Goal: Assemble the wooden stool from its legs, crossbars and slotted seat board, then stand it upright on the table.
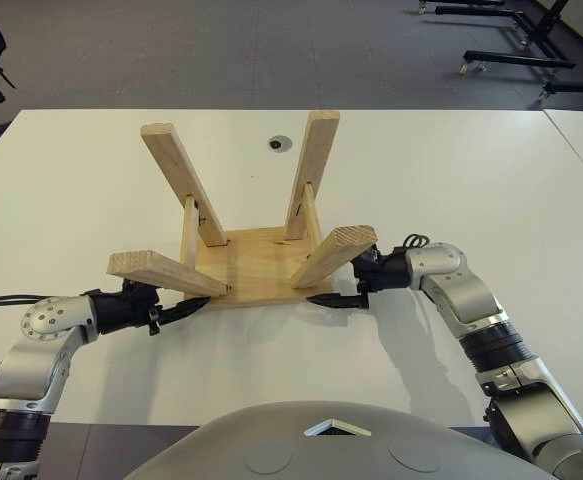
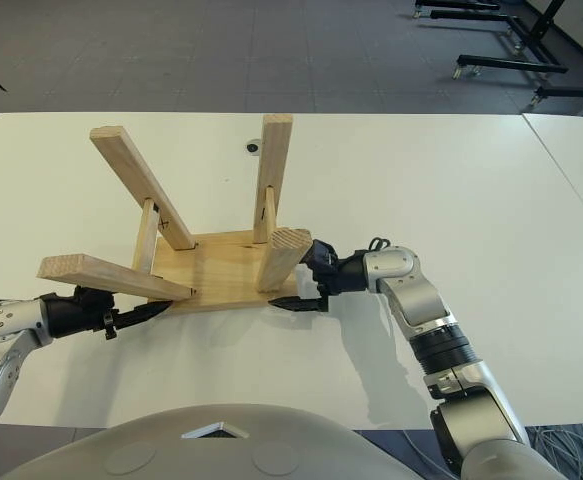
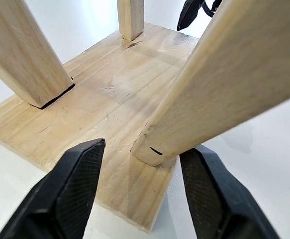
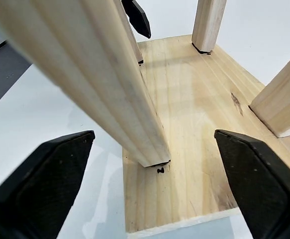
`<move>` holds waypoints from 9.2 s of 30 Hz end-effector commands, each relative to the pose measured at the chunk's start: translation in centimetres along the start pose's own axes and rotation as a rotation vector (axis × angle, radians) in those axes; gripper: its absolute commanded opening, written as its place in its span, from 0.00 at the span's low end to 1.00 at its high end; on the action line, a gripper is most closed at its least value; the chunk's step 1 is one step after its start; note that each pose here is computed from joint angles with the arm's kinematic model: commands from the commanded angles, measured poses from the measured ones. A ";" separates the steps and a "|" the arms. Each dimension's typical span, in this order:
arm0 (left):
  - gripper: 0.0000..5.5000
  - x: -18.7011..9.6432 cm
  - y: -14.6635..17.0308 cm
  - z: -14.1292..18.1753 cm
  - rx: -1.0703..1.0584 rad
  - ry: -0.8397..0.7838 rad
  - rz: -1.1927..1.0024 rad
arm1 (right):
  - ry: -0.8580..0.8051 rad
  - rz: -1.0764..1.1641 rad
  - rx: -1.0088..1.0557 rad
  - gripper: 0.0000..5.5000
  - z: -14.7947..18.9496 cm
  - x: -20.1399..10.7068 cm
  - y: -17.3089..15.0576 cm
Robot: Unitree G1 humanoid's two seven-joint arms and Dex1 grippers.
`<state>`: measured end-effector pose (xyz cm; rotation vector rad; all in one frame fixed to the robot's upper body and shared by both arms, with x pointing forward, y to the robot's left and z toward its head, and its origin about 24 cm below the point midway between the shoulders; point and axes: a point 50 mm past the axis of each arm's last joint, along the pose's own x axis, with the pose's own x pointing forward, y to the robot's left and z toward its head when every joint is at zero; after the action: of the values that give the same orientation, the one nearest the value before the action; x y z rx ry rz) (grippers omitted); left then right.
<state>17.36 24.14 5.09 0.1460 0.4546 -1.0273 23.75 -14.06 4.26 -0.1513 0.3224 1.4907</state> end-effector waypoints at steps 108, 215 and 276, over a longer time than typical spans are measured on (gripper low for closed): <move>0.58 -3.2 -4.0 14.2 0.003 -0.309 -0.443 | -0.472 -0.815 0.212 0.76 4.7 -3.7 -9.9; 0.58 -6.3 -11.0 10.7 -0.098 -0.236 -0.091 | -0.294 -0.072 0.441 0.76 5.1 -6.0 6.0; 0.58 10.5 5.1 5.7 -0.029 -0.451 0.692 | -0.620 -0.622 0.109 0.76 5.7 -7.5 -4.8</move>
<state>26.64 17.74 4.38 0.0253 0.0331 -0.3279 28.43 -19.59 10.75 0.2989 -0.1205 0.8431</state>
